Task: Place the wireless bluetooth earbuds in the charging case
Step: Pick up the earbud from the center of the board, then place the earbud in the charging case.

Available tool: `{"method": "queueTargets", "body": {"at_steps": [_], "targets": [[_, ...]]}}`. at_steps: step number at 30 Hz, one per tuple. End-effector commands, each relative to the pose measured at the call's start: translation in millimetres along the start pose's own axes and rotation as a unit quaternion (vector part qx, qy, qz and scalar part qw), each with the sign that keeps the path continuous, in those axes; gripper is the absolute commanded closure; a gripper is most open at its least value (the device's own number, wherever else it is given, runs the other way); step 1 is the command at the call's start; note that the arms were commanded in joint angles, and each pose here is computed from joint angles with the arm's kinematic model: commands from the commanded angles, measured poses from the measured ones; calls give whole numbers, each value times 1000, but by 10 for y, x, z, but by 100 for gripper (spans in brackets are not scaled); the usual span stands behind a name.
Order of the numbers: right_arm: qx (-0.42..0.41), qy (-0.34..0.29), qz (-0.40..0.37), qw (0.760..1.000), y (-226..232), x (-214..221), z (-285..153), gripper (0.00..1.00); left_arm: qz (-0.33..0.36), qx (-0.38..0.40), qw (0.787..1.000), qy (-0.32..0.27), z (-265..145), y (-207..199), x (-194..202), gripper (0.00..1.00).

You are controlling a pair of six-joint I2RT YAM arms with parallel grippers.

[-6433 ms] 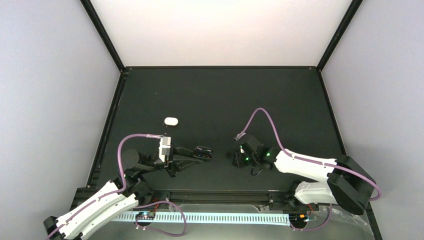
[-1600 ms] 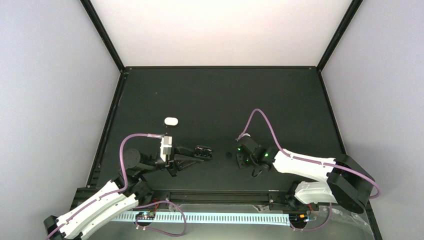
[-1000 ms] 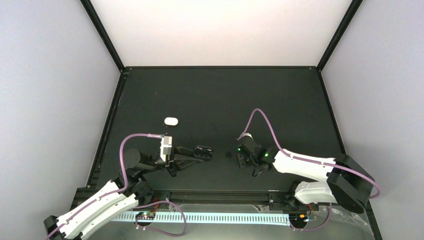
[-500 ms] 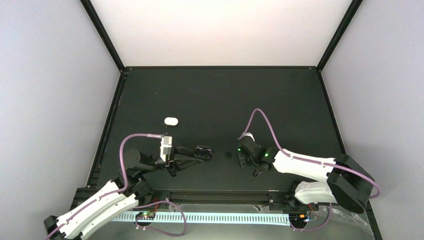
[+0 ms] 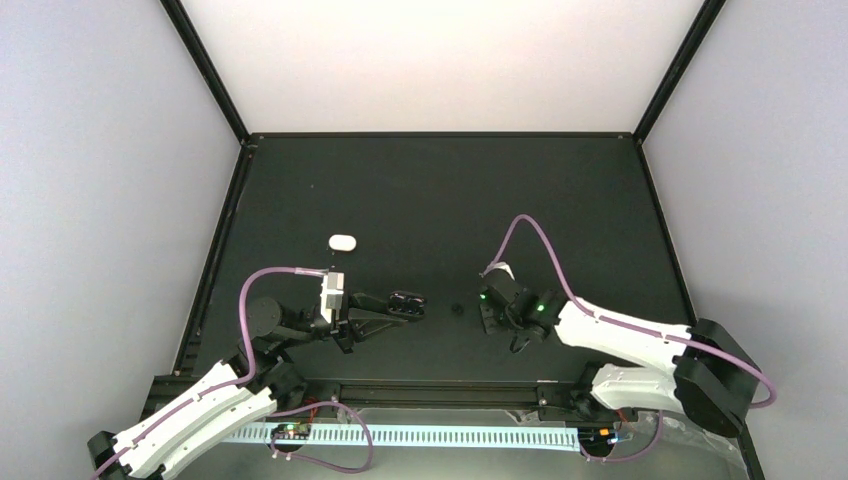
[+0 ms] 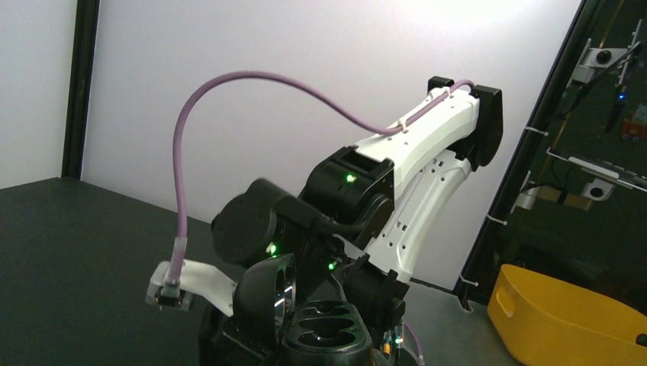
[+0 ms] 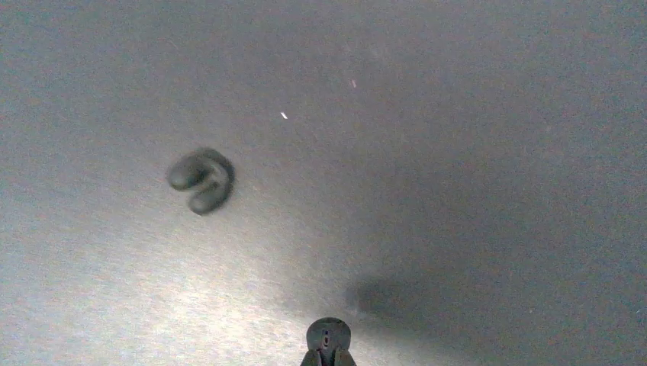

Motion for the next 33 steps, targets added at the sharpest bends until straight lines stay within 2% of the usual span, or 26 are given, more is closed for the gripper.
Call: {"method": "queueTargets", "body": {"at_steps": [1,4,6,11,14,22,33], "targets": [[-19,-39,-4,999,77,-301,-299,99,7,1,1000,-7,0,-23,-37,99],[-85,-75,-34,993,267,-485,-609,99,8,3,1000,-8,-5,-34,-42,98],[-150,-112,-66,980,445,-615,-911,99,9,5,1000,-8,-8,-42,-46,98],[-311,-178,-164,919,843,-703,-1770,99,11,14,1000,-10,-1,-69,-52,98],[-367,-190,-211,886,945,-633,-2143,99,12,30,999,-9,6,-108,-42,98],[-388,-194,-271,859,933,-572,-2570,99,10,85,996,13,75,-219,30,98],[-393,-171,-321,845,1038,-669,-3005,99,21,108,994,27,156,-254,53,98]]}}
Point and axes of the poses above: each gripper's point midway between its finger pads, its own z axis out along the fingers, its own y axis along the line the jaws close on, x = y × z, the point moved 1 cm from there along -z, back along the fingers, and after that the axes turned 7 degrees about -z, right-handed, at the moved point
